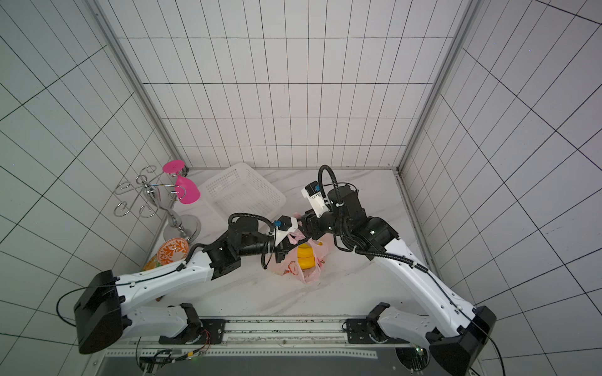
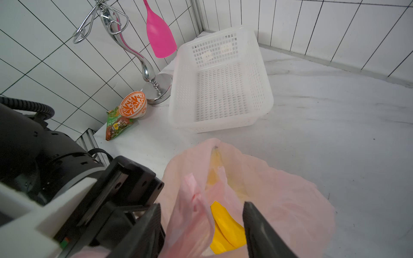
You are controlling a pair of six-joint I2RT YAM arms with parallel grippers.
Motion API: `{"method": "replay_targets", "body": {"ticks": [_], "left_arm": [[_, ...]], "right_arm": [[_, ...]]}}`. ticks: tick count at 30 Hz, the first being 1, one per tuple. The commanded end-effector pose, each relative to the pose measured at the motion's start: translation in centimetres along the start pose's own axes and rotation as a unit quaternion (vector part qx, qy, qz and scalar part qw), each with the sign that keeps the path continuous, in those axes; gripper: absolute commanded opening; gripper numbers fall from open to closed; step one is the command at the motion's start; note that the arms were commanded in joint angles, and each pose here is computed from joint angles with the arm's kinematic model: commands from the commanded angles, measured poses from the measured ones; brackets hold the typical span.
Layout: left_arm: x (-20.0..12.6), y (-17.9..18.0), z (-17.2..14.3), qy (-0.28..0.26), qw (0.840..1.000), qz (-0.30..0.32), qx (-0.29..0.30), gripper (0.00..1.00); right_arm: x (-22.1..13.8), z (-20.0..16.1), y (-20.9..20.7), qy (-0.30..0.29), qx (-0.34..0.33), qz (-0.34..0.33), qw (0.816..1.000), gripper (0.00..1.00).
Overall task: Place the banana into a plastic bag & tie a knot
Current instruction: Cross the plastic bag at the center of the board.
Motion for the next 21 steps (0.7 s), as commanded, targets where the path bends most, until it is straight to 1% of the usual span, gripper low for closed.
{"method": "replay_targets", "body": {"ticks": [1, 4, 7, 9, 10, 13, 15, 18, 21], "left_arm": [[0.2, -0.3, 1.0, -0.004, 1.000, -0.010, 0.016, 0.00], [0.2, -0.1, 1.0, -0.003, 1.000, -0.002, 0.015, 0.00], [0.2, 0.3, 1.2, -0.005, 1.000, 0.010, 0.011, 0.00], [0.2, 0.6, 1.3, -0.007, 1.000, 0.018, 0.006, 0.00], [0.2, 0.7, 1.3, -0.007, 1.000, 0.021, 0.002, 0.00], [0.0, 1.5, 1.4, -0.008, 0.999, 0.037, -0.013, 0.00], [-0.1, 1.9, 1.4, -0.008, 0.999, 0.044, -0.021, 0.00], [-0.3, 2.7, 1.4, -0.009, 0.998, 0.058, -0.034, 0.00], [-0.8, 3.4, 1.8, -0.017, 0.997, 0.063, -0.051, 0.00]], "right_arm": [[-1.5, 3.7, 1.4, -0.052, -0.013, 0.029, 0.998, 0.54], [-1.2, 3.4, 1.5, -0.048, -0.011, 0.036, 0.998, 0.43], [-1.4, 3.2, 1.4, -0.049, -0.012, 0.032, 0.998, 0.27], [-1.8, 3.3, 1.3, -0.055, -0.013, 0.022, 0.998, 0.13], [-2.1, 3.4, 1.2, -0.059, -0.014, 0.017, 0.998, 0.10], [-3.4, 4.0, 1.3, -0.082, -0.024, 0.009, 0.996, 0.05], [-4.5, 4.3, 1.5, -0.107, -0.035, 0.006, 0.994, 0.02], [-5.9, 4.2, 1.6, -0.136, -0.044, -0.003, 0.990, 0.00], [-6.1, 2.8, 1.6, -0.140, -0.051, -0.006, 0.989, 0.00]]}}
Point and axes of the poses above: each gripper's point midway between its finger pads, its own x axis out along the fingers, its own y axis along the line the jaws close on, z = x × y, the point moved 2 cm from there along -x, back along the fingers, and after that the axes turned 5 degrees about -x, right-handed, at the moved point
